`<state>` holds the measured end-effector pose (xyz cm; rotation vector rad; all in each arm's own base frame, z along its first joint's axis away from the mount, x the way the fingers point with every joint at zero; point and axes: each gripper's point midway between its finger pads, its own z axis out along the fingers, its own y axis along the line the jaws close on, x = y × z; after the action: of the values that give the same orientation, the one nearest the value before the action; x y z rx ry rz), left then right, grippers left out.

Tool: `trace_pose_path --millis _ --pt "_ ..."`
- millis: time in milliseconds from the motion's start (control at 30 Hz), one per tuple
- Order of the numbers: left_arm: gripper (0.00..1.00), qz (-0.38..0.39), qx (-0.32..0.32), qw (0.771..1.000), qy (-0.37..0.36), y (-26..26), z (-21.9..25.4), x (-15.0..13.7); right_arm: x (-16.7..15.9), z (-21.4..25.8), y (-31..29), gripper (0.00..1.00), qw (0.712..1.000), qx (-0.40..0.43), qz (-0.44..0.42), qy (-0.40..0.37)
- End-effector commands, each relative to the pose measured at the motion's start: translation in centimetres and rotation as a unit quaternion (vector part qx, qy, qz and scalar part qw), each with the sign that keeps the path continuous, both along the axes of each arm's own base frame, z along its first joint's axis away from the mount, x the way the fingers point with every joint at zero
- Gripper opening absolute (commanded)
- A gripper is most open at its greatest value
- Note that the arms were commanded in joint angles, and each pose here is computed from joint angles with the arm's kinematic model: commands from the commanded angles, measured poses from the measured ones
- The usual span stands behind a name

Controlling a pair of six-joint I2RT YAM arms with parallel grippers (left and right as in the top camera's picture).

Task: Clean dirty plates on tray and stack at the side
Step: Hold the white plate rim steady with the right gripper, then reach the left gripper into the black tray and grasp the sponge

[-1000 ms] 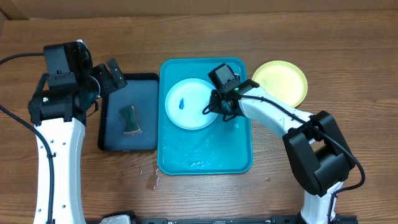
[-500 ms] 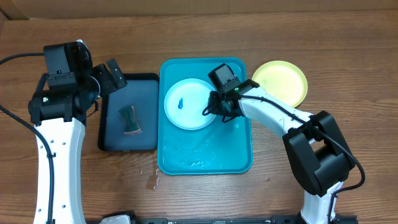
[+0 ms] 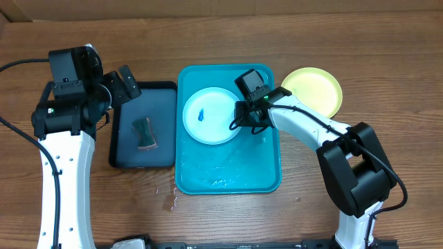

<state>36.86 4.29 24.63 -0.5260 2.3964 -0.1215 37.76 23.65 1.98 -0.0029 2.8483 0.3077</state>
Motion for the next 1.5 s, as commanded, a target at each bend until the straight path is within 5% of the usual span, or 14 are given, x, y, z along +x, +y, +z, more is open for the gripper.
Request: trace_pose_path --millis 0,333,433,500,633,1467 --pt "1.0 -0.001 -0.007 1.0 -0.001 -0.2 0.0 0.2 0.7 0.2 -0.1 0.32 1.0 -0.006 0.003 -0.012" --pt "0.99 -0.023 -0.039 0.998 0.043 -1.6 -1.4 -1.6 0.5 -0.1 -0.2 0.15 1.0 -0.008 0.003 -0.009" --pt "0.73 -0.023 -0.044 0.995 0.09 -1.8 -3.2 -3.4 0.5 -0.1 -0.2 0.11 1.0 -0.007 0.003 -0.009" --pt "0.46 -0.018 -0.041 0.992 0.118 -1.7 -4.7 -4.4 0.5 -0.1 -0.2 0.08 1.0 -0.007 0.003 -0.009" --pt "0.26 0.009 -0.003 0.987 0.16 -0.1 -7.8 -6.0 0.5 -0.1 -0.2 0.08 1.0 -0.007 0.003 -0.01" --pt "0.28 -0.002 -0.04 0.964 0.264 -0.8 -20.1 -3.8 0.6 -0.1 -0.3 0.14 1.0 -0.009 0.002 -0.013"
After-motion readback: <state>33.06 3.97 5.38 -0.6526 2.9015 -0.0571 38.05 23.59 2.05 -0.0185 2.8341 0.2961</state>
